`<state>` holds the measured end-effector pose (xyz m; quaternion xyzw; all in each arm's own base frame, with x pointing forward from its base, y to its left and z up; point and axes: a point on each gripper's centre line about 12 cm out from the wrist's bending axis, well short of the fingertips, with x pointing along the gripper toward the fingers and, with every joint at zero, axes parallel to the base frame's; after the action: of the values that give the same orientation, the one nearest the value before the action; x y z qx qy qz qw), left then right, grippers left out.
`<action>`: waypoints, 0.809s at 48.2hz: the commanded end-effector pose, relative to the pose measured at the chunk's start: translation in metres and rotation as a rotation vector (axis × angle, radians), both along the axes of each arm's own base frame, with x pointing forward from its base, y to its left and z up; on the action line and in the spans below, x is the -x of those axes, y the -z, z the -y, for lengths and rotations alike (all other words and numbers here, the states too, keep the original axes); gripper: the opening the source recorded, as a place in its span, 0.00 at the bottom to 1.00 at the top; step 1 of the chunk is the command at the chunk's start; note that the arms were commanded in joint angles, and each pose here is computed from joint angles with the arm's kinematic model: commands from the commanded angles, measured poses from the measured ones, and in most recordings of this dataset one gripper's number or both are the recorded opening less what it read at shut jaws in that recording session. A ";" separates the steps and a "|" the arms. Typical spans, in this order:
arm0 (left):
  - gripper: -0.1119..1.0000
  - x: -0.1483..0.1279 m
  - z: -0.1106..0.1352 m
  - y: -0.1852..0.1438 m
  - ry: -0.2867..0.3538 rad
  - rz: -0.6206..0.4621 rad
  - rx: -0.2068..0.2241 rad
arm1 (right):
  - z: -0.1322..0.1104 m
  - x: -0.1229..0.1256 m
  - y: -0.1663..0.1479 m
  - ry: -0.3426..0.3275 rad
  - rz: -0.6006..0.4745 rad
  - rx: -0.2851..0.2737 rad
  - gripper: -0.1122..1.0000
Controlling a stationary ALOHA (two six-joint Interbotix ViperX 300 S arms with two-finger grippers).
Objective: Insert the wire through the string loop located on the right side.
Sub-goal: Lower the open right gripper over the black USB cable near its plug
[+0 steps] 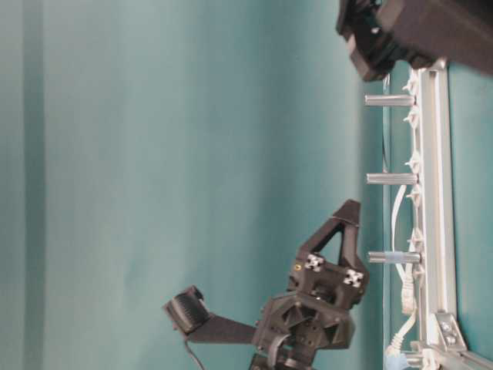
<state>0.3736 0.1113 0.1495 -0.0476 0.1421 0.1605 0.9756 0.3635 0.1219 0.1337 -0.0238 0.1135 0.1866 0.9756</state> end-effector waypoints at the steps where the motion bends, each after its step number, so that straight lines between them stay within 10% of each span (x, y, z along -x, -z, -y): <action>1: 0.44 -0.001 0.003 -0.018 0.008 0.031 -0.009 | -0.002 -0.001 -0.015 0.002 0.037 -0.027 0.53; 8: 0.75 -0.001 0.008 -0.020 0.023 0.017 -0.004 | -0.001 -0.001 -0.015 0.019 0.028 -0.050 0.88; 39: 0.77 0.004 0.010 -0.014 0.026 -0.007 0.004 | -0.006 0.015 -0.005 0.229 -0.027 -0.190 0.87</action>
<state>0.3675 0.1018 0.1489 -0.0504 0.1672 0.1501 0.9731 0.3478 0.1267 0.1248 0.0729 0.1326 0.0861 0.9847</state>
